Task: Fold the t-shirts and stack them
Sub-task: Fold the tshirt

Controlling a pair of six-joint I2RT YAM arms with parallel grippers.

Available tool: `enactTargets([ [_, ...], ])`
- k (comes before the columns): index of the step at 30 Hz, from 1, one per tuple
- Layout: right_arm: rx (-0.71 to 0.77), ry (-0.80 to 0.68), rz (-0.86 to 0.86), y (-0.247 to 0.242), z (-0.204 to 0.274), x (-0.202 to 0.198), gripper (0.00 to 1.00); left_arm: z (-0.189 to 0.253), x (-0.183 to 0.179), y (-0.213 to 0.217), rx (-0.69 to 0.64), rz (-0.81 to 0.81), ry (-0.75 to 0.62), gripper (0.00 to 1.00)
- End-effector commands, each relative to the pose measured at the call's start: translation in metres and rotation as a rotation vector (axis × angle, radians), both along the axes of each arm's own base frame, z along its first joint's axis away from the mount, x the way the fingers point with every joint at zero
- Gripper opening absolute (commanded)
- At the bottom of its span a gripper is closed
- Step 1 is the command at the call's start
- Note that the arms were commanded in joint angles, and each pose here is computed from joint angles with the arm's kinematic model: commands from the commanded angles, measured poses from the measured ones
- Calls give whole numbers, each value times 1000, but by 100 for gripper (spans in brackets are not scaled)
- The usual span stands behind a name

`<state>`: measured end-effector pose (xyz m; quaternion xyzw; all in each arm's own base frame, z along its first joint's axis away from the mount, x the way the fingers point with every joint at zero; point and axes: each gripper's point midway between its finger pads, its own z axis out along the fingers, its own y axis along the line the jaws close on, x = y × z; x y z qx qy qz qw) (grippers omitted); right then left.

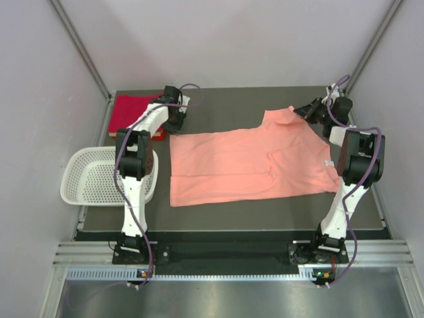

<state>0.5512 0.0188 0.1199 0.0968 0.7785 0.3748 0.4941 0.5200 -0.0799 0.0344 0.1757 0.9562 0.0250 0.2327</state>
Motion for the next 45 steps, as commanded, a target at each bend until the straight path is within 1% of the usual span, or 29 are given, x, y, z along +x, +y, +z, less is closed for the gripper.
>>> enactTargets([
  [1,-45,-124,24,-1,42,4,0,10,4,2,1,-13,-14,40],
  [3,-43,-118,26,-1,40,4,0,8,3,3,-3,-15,-4,35],
  [5,-43,-120,27,-1,40,4,0,8,3,3,-8,-11,-3,34],
  [7,-48,-122,27,-1,41,4,0,10,2,0,-29,-18,-3,31],
  [8,-49,-124,28,-1,41,4,0,11,3,-1,-36,-20,-5,27],
  [9,-48,-120,29,-1,40,4,0,11,3,-2,-37,-17,-5,16],
  [11,-50,-120,29,-1,41,5,0,11,2,-1,-37,-17,-3,3],
  [12,-52,-120,28,-2,42,5,0,11,0,-1,-36,-15,4,0],
  [16,-58,-125,29,-3,46,5,0,18,-2,-1,-41,-9,-1,0],
  [22,-62,-132,28,-3,56,4,0,48,-1,0,-48,16,-60,0],
  [23,-63,-135,28,-3,57,4,0,56,-1,1,-47,26,-74,12],
  [24,-63,-136,27,-4,59,4,0,59,0,0,-52,28,-81,19],
  [25,-64,-137,30,-4,59,4,0,62,0,0,-53,33,-88,23],
  [28,-68,-131,32,-4,58,3,0,69,1,2,-52,43,-109,26],
  [30,-73,-132,33,-4,59,2,0,66,1,4,-40,48,-104,27],
  [35,-75,-129,35,-3,57,2,0,49,-1,9,-4,46,-64,27],
  [40,-88,-126,36,-5,58,2,0,32,-3,6,-16,25,-27,26],
  [45,-112,-117,24,-12,56,3,0,20,-2,4,-16,9,2,29],
])
